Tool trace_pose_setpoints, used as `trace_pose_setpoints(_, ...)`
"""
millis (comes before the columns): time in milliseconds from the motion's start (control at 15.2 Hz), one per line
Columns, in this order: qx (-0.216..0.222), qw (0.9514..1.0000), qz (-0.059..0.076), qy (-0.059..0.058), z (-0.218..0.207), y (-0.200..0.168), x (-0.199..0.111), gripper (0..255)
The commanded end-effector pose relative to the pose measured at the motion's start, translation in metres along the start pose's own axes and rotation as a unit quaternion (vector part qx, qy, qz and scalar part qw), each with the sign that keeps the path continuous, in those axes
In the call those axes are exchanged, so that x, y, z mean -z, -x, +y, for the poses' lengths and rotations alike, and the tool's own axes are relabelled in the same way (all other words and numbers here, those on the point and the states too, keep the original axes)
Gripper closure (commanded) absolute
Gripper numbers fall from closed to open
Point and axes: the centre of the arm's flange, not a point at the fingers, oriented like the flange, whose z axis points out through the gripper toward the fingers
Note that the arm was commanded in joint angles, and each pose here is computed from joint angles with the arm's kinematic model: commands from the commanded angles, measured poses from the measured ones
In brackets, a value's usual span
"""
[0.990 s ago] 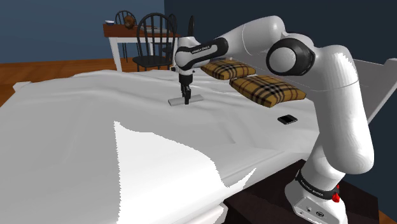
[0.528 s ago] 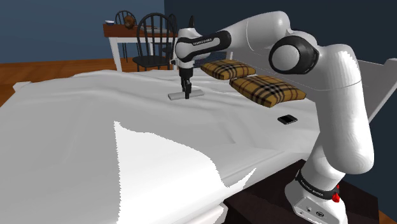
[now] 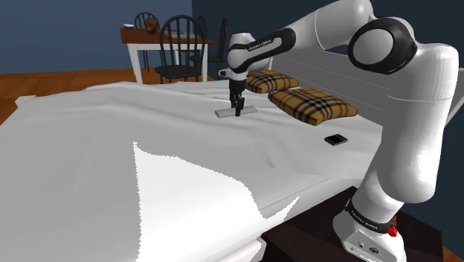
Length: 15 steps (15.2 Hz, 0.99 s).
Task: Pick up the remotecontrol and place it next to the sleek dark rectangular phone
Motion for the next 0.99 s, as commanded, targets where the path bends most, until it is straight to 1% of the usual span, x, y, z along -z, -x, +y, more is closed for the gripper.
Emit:
trace_pose_setpoints(0,0.000,1.0000,0.000,0.000,-0.013,0.024,0.000,255)
trace_pose_setpoints(924,0.000,1.0000,0.000,0.000,-0.084,0.194,-0.001,255)
